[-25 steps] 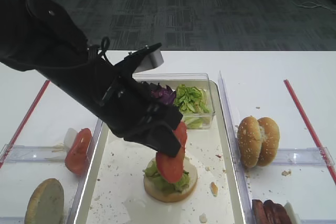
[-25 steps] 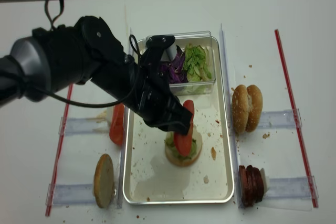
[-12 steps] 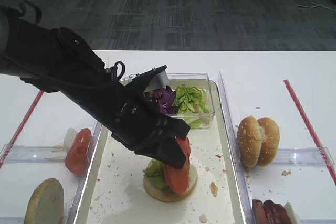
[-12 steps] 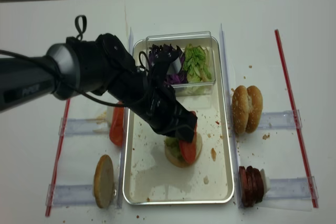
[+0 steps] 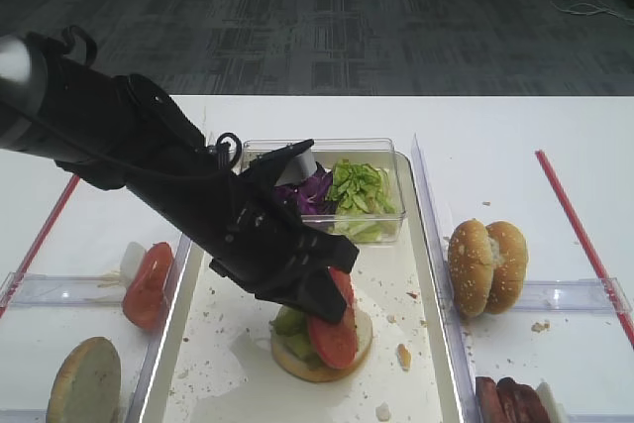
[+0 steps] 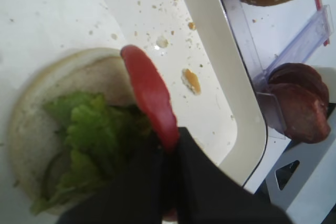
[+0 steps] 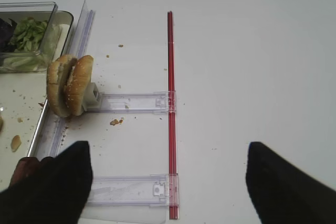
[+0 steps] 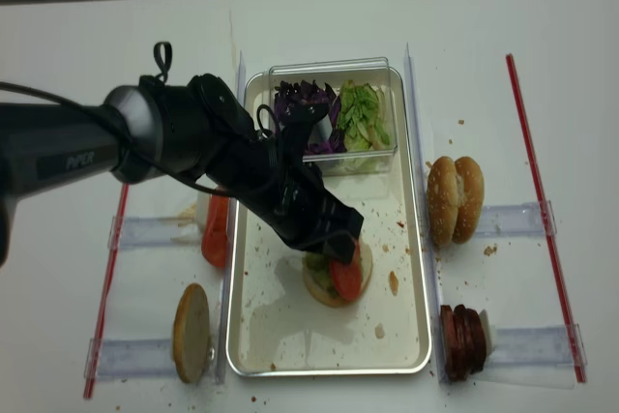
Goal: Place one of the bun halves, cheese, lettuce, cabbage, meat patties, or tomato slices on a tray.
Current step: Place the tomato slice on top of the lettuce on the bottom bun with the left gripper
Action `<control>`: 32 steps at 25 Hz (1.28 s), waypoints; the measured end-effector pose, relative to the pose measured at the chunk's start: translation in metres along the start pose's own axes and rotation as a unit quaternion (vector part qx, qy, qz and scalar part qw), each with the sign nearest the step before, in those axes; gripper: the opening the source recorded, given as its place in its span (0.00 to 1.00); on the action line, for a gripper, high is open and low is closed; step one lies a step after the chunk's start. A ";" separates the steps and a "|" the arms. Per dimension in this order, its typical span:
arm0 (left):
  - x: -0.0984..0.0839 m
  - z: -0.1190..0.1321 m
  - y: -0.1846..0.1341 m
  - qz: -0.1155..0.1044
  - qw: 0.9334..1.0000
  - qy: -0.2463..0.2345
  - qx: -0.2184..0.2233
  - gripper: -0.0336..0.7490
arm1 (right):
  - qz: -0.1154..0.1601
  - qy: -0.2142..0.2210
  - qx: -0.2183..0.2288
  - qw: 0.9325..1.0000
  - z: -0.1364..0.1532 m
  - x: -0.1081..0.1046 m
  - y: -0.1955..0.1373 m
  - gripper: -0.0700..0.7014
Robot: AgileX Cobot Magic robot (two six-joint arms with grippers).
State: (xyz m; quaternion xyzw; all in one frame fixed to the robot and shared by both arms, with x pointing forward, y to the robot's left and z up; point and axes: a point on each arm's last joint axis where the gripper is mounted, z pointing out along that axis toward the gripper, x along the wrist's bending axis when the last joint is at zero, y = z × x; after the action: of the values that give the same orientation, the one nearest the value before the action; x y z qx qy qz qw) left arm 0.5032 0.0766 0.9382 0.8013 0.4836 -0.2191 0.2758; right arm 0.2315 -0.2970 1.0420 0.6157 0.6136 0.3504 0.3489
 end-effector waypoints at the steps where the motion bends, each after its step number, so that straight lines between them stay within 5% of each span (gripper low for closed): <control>1: 0.000 0.000 0.000 -0.001 1.000 0.001 -0.001 0.07 | 0.000 0.000 0.000 1.000 0.000 0.000 0.000 0.90; 4: 0.000 0.000 0.000 -0.003 1.000 0.001 -0.002 0.10 | 0.000 0.000 0.000 1.000 0.000 0.000 0.000 0.90; 12: 0.001 0.000 0.001 -0.004 1.000 0.005 -0.007 0.37 | 0.000 0.000 0.000 1.000 0.000 0.000 0.000 0.90; 32: 0.009 -0.008 0.002 -0.018 1.000 -0.003 -0.003 0.44 | 0.001 0.000 0.000 1.000 0.000 0.000 0.000 0.90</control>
State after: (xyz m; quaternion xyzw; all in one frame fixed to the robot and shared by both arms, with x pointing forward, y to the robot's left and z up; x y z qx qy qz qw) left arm 0.5099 0.0870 0.9387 0.7906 0.4980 -0.2252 0.2761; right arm 0.2315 -0.2970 1.0420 0.6163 0.6130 0.3507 0.3485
